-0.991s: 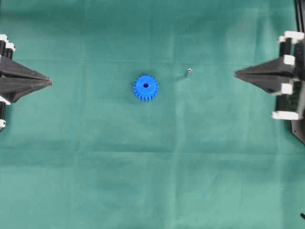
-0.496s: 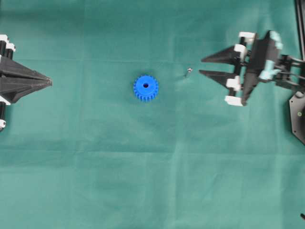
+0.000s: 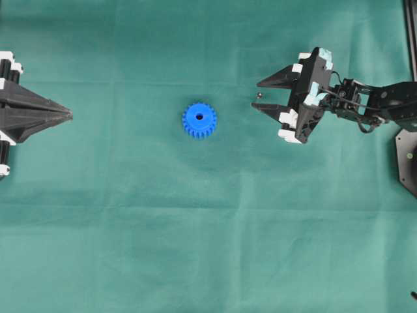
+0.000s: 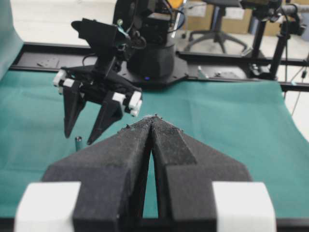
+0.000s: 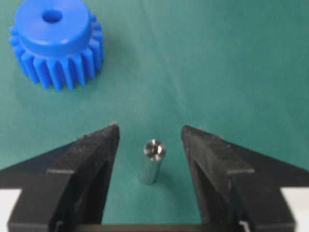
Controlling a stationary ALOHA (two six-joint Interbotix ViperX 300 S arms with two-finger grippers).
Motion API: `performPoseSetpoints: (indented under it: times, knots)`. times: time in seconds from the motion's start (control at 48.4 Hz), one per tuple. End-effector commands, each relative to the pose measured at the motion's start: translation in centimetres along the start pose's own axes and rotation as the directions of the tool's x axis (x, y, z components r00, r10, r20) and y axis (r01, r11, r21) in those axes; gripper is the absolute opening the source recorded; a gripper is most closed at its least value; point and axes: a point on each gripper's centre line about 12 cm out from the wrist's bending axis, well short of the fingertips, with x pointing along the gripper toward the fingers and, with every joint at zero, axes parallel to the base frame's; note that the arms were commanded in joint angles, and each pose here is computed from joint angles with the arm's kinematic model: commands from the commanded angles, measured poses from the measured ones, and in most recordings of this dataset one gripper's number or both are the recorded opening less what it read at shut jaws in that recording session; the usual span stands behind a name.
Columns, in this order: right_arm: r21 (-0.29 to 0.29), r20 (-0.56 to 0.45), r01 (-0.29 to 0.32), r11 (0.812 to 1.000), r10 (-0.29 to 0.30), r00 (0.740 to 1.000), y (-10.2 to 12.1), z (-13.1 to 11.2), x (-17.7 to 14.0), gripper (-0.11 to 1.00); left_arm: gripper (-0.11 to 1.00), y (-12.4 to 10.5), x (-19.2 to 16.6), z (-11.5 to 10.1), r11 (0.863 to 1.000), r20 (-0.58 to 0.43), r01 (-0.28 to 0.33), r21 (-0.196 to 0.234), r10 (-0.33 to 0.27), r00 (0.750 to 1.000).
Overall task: Insert the shaft placed at a random location into the center hole of the small gear at another random location.
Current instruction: 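Lower the right gripper and close it on the metal shaft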
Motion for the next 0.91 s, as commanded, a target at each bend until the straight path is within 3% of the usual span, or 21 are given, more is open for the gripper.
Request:
performPoseSetpoints:
  times: [0.0,0.103,0.248,0.434,0.888]
  knots:
    - [0.004,0.014,0.001,1.0,-0.001,1.0,0.0,0.4,0.0,0.54,0.0,0.0,0.1,0.4,1.0,0.014,0.0,-0.003,0.0,1.0]
    - [0.006,0.012,0.003,1.0,-0.003,1.0,-0.1,0.3,0.0,0.43,0.0,0.0,0.1,0.4,1.0,0.014,0.0,-0.003,0.0,1.0]
    - [0.005,0.022,0.001,1.0,-0.001,1.0,0.0,0.4,0.0,0.15,0.0,0.0,0.1,0.4,1.0,0.012,-0.002,-0.004,0.002,1.0]
    - [0.01,0.052,-0.007,1.0,0.006,0.999,0.2,1.2,-0.4,0.16,0.0,0.0,0.1,0.4,1.0,0.014,0.0,-0.005,0.0,1.0]
    - [0.005,0.087,-0.072,0.997,0.071,0.994,2.1,8.0,-4.1,0.16,0.0,0.0,0.1,0.3,1.0,0.011,-0.002,-0.004,0.002,1.0]
